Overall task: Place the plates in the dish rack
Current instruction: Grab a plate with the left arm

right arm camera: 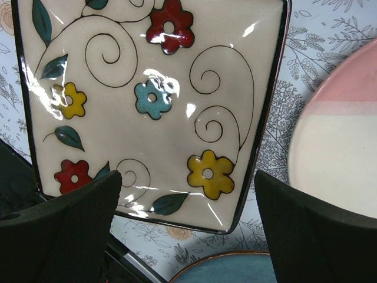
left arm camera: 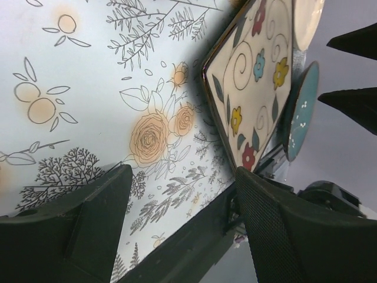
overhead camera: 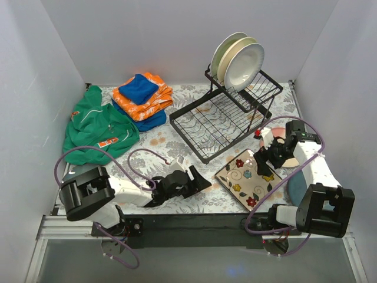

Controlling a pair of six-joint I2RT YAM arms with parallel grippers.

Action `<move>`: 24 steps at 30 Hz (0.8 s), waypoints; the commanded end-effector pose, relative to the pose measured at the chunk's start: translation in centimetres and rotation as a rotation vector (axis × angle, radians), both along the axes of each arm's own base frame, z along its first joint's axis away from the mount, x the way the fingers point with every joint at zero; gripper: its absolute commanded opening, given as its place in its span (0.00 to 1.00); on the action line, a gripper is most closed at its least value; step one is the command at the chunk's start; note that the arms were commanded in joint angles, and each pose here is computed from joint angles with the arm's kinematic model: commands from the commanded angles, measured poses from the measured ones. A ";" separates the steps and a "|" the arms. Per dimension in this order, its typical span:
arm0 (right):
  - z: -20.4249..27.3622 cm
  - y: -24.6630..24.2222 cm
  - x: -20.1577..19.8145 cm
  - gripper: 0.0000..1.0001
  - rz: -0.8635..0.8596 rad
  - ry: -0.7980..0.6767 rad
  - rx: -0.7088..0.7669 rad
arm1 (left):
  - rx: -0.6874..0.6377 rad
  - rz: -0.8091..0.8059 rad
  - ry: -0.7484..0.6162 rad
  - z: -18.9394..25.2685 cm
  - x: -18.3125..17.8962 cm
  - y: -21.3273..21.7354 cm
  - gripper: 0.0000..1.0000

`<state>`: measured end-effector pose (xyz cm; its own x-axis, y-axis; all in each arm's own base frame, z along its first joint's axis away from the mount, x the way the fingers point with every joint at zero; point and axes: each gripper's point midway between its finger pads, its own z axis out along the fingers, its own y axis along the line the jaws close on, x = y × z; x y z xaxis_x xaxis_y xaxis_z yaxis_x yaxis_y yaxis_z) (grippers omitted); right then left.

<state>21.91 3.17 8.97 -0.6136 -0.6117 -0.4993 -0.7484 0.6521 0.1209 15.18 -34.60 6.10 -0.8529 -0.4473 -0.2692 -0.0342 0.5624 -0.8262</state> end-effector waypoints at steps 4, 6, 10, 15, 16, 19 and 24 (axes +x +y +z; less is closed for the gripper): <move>0.3 0.6 1.0 0.95 0.018 -0.013 0.077 | -0.145 0.148 0.131 1.0 0.2 -3.3 0.68; 0.4 0.7 1.0 0.95 0.017 -0.013 0.088 | -0.146 0.150 0.154 0.4 0.0 -4.3 0.67; 0.5 0.8 0.8 0.94 0.019 -0.021 0.097 | -0.156 0.184 0.181 -0.5 0.0 -6.0 0.65; 0.8 0.8 0.7 0.94 0.024 -0.040 0.095 | -0.130 0.268 0.268 -3.1 0.0 -7.3 0.60; 0.9 0.8 0.6 0.94 0.024 -0.048 0.094 | -0.131 0.285 0.288 -3.5 0.0 -7.3 0.60; 1.0 0.8 0.3 0.94 0.029 -0.062 0.087 | -0.121 0.344 0.319 -5.0 0.0 -6.7 0.57; 1.2 0.5 0.1 0.94 0.042 -0.089 0.067 | -0.168 0.383 0.378 -7.2 -0.2 -6.1 0.49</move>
<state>22.13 3.64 9.76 -0.5863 -0.5793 -0.5662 -0.7581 0.6387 0.1315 15.02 -43.36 4.14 -0.8236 -0.4652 -0.3245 0.0225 0.5448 -0.8383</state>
